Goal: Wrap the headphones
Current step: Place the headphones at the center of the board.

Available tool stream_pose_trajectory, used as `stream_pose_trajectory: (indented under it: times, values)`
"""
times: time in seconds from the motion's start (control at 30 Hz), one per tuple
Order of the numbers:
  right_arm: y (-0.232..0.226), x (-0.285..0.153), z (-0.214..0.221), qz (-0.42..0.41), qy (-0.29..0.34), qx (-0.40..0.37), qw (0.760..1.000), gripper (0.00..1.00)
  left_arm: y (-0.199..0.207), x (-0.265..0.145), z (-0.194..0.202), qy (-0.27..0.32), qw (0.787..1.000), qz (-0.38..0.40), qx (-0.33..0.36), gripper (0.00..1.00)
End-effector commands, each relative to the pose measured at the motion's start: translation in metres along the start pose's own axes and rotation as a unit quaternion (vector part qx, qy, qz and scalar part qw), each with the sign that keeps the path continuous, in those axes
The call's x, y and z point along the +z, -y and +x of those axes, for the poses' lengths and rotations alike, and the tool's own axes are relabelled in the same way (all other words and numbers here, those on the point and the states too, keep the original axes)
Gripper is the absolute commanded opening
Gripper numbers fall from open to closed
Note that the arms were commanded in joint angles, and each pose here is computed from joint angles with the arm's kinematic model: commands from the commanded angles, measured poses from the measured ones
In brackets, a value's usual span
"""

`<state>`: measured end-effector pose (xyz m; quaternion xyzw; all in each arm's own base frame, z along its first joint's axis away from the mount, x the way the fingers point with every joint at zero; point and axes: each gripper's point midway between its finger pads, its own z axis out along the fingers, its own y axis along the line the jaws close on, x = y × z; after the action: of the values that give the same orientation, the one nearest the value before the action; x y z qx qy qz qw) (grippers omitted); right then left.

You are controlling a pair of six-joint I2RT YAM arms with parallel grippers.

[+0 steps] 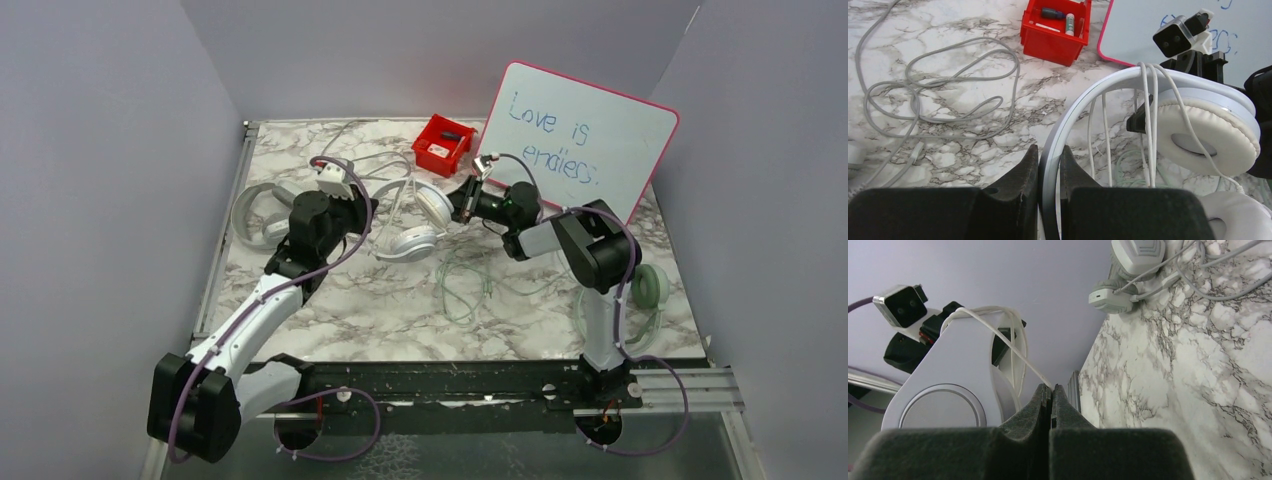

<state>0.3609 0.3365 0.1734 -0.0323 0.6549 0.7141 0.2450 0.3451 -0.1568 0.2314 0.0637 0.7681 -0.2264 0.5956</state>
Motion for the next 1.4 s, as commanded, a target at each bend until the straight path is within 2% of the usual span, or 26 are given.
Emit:
stream_pose_trajectory:
  times: [0.0, 0.27, 0.43, 0.6, 1.0, 1.37]
  values:
    - [0.030, 0.003, 0.013, 0.050, 0.017, 0.029, 0.998, 0.02, 0.003, -0.012, -0.091, 0.197, 0.979, -0.006, -0.045, 0.00]
    - [0.088, -0.003, 0.031, 0.139, 0.041, 0.038, 0.989, 0.04, -0.020, 0.010, -0.041, 0.173, 0.978, -0.045, -0.107, 0.00]
    - [0.109, -0.007, 0.036, 0.162, 0.056, 0.044, 0.984, 0.06, -0.033, 0.029, -0.014, 0.157, 0.978, -0.071, -0.113, 0.00]
    - [0.135, -0.016, 0.034, 0.219, 0.077, 0.042, 0.972, 0.06, -0.040, 0.053, 0.009, 0.142, 0.978, -0.100, -0.117, 0.00]
    - [0.166, -0.037, 0.023, 0.299, 0.126, 0.052, 0.944, 0.12, -0.045, 0.119, 0.053, 0.113, 0.977, -0.140, -0.114, 0.00]
    - [0.180, -0.047, 0.023, 0.320, 0.137, 0.070, 0.935, 0.11, -0.051, 0.147, 0.082, 0.089, 0.978, -0.155, -0.106, 0.00]
